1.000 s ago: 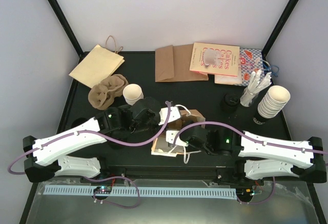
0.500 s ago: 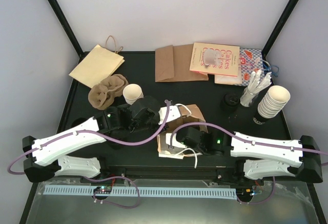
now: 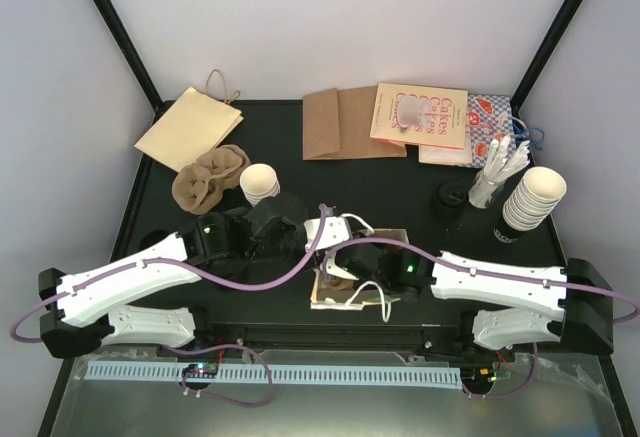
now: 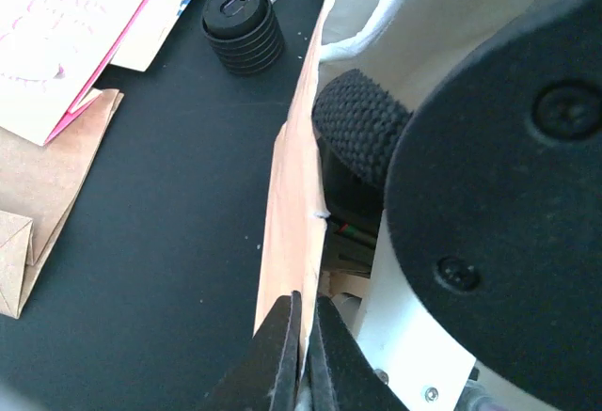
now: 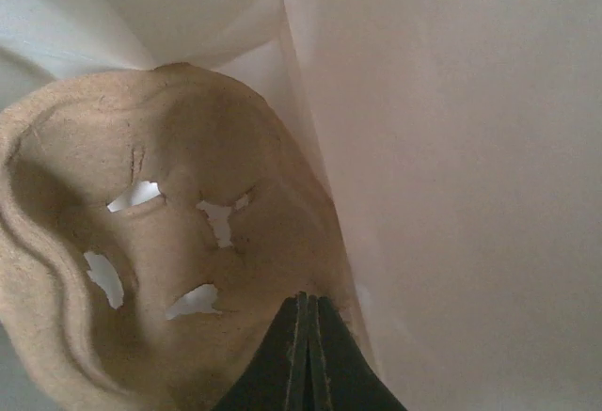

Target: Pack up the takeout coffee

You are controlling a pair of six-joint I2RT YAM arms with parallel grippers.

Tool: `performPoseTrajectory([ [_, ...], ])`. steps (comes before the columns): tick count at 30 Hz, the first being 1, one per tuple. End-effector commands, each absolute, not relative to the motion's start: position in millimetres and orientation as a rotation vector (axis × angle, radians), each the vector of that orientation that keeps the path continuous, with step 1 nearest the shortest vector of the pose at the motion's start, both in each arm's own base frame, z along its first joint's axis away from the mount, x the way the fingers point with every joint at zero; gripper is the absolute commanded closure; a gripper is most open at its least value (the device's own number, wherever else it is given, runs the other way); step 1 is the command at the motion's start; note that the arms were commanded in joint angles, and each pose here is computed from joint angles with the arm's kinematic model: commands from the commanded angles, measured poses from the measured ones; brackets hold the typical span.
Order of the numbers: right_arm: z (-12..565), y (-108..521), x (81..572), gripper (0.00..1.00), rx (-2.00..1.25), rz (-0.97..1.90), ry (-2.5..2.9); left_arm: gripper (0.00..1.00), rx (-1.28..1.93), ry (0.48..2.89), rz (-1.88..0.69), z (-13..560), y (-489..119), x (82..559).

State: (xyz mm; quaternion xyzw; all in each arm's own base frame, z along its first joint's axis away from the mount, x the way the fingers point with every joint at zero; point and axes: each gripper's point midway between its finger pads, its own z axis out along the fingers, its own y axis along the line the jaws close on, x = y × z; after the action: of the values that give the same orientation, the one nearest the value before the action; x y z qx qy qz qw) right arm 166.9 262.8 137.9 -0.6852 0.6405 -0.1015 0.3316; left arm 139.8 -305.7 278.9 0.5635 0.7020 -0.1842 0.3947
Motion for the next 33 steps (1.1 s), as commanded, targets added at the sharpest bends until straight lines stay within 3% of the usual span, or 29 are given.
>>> performPoseTrajectory([
  [1, 129.8, 256.5, 174.6, 0.99, -1.791, -0.333, 1.682, 0.99, 1.43, 1.744, -0.508, 286.7, -311.6, 134.1],
  [17, 128.9, 274.3, 180.8, 0.99, -1.723, -0.293, 1.702, 0.98, 1.337, 1.649, -0.031, 312.3, -288.3, 191.4],
  [26, 97.1, 284.4, 157.9, 0.99, -1.761, -0.253, 1.694, 0.98, 1.409, 1.725, -0.152, 270.8, -301.5, 172.2],
  [33, 78.2, 290.4, 129.9, 0.99, -1.802, -0.231, 1.688, 0.98, 1.412, 1.733, -0.229, 269.1, -304.0, 159.4],
])
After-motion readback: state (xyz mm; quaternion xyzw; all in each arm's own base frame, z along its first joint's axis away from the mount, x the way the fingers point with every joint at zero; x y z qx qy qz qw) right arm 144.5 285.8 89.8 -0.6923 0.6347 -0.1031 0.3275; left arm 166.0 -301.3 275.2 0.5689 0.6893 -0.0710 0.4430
